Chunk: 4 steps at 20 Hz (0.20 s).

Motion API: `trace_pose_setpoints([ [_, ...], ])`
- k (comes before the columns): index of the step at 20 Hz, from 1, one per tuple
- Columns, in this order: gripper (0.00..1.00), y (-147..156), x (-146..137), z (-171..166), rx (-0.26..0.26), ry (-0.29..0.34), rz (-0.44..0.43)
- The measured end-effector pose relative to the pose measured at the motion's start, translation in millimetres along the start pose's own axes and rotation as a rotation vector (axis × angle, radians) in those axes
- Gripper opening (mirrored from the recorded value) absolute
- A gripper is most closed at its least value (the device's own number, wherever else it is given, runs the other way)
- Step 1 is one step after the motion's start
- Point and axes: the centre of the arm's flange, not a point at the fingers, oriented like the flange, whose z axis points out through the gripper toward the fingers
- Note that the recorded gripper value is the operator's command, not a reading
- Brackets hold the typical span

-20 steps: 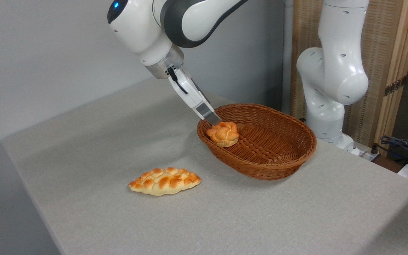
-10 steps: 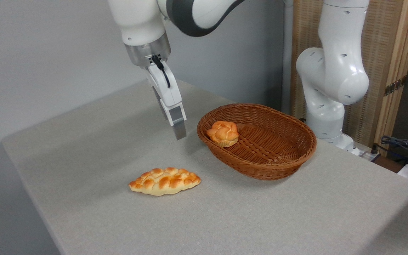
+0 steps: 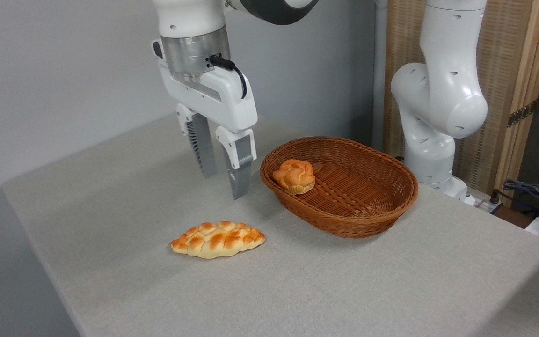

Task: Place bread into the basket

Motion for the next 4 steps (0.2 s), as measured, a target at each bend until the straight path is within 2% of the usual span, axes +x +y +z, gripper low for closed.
trace_pose_setpoints([
  [4, 1.00, -6.6, 10.2, -1.6, 0.041, 0.061, -0.041],
])
